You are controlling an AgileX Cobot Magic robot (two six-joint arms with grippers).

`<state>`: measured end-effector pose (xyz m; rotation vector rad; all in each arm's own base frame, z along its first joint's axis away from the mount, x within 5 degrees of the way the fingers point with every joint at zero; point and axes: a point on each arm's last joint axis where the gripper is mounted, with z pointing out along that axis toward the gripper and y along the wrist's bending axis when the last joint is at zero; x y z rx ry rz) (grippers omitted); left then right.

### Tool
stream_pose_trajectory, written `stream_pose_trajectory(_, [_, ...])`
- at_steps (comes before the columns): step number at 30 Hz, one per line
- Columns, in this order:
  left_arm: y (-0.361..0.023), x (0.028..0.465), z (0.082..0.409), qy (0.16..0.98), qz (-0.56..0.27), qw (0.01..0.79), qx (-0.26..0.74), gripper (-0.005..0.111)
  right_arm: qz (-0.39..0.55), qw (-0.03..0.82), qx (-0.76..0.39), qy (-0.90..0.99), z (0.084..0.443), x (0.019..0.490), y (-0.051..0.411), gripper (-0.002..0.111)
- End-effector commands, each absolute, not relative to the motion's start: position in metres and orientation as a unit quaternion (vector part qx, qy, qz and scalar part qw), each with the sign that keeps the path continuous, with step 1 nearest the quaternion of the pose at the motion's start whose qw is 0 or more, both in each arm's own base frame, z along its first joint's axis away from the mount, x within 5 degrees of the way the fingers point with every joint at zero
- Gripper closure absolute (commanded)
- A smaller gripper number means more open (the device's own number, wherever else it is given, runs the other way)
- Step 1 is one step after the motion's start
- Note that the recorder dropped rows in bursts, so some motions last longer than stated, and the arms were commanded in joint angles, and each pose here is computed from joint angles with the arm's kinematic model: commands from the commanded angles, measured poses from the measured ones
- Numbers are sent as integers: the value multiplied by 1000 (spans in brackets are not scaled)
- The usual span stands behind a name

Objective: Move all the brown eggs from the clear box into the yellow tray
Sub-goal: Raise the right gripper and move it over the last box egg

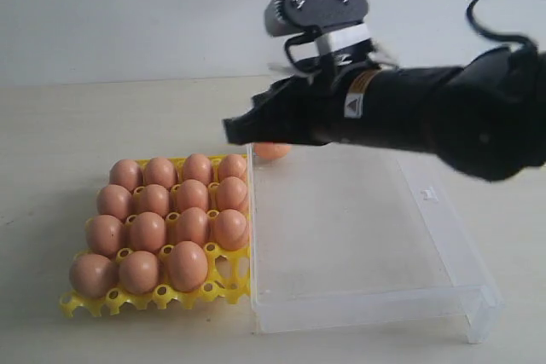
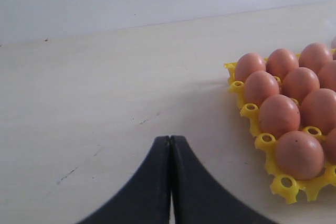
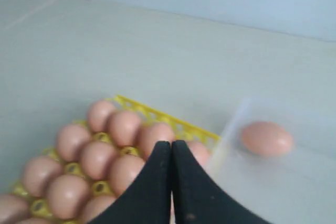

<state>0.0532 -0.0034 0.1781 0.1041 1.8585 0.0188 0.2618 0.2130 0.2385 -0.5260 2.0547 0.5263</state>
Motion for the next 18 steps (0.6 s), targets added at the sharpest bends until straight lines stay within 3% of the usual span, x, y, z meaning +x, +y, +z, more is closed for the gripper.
stream_pose_trajectory(1, [-4,53,181,795,5,605,42,107,162,378,-142,901,239,295,180,108])
stream_pose_trajectory(6, [-4,53,181,795,5,605,42,107,121,305,-114,937,221,343,174,107])
stream_pose_trajectory(8, [-4,53,181,795,6,605,43,107,116,274,-112,948,210,359,176,100])
stream_pose_trajectory(13, [-4,53,181,795,6,605,43,107,22,194,-452,870,186,372,190,73])
stream_pose_trajectory(18, [-4,53,181,795,5,605,42,107,8,250,-578,777,180,380,206,50])
